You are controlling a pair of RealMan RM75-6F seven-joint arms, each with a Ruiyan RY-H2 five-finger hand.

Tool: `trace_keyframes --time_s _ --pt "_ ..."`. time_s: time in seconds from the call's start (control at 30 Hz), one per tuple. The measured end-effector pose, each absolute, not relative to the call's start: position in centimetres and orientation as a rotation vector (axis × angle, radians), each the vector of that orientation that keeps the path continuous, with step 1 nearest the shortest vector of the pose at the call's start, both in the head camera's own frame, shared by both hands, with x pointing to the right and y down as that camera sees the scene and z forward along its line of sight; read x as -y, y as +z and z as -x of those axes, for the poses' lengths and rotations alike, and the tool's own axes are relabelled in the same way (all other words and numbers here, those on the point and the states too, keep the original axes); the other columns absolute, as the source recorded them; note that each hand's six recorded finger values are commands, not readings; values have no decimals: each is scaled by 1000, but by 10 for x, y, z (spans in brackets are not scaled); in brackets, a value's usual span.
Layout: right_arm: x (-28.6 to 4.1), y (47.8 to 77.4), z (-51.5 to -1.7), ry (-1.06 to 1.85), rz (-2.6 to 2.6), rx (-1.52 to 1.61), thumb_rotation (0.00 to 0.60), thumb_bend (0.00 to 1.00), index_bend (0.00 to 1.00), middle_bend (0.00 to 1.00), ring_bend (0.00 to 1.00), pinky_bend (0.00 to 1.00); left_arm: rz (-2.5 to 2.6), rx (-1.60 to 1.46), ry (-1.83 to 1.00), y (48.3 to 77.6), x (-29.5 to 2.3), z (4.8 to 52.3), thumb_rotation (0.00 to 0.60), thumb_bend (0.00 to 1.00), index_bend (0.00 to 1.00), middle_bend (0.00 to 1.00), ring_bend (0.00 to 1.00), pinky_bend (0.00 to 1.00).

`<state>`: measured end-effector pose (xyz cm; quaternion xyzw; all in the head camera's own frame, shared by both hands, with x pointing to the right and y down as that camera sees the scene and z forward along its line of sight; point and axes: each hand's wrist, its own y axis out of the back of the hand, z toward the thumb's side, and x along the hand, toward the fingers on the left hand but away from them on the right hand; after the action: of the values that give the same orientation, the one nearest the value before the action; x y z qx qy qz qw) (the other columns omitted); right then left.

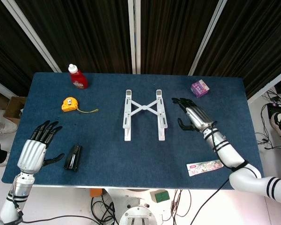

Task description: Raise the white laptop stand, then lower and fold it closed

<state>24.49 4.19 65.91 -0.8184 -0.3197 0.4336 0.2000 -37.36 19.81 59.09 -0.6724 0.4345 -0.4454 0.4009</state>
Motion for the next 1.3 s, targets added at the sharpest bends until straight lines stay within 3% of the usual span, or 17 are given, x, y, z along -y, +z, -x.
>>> trace_keyframes --time_s 0.23,0.47,1.0,1.3 --pt "-1 696 -219 1345 2317 887 600 696 0 163 0 16 1700 -1083 -1268 599 -205 391 600 69 173 107 44 151" --pt "17 727 -181 1397 2304 837 600 697 0 185 0 14 1695 -1098 -1280 601 -204 396 600 69 173 107 44 151" --pt "10 790 -118 1510 2291 676 600 723 0 206 0 0 1662 -1123 -1268 591 -206 399 600 69 173 106 44 151" --pt "-11 785 -103 1462 2393 590 600 729 0 227 0 0 1660 -1141 -1259 590 -208 402 600 69 173 107 44 151"
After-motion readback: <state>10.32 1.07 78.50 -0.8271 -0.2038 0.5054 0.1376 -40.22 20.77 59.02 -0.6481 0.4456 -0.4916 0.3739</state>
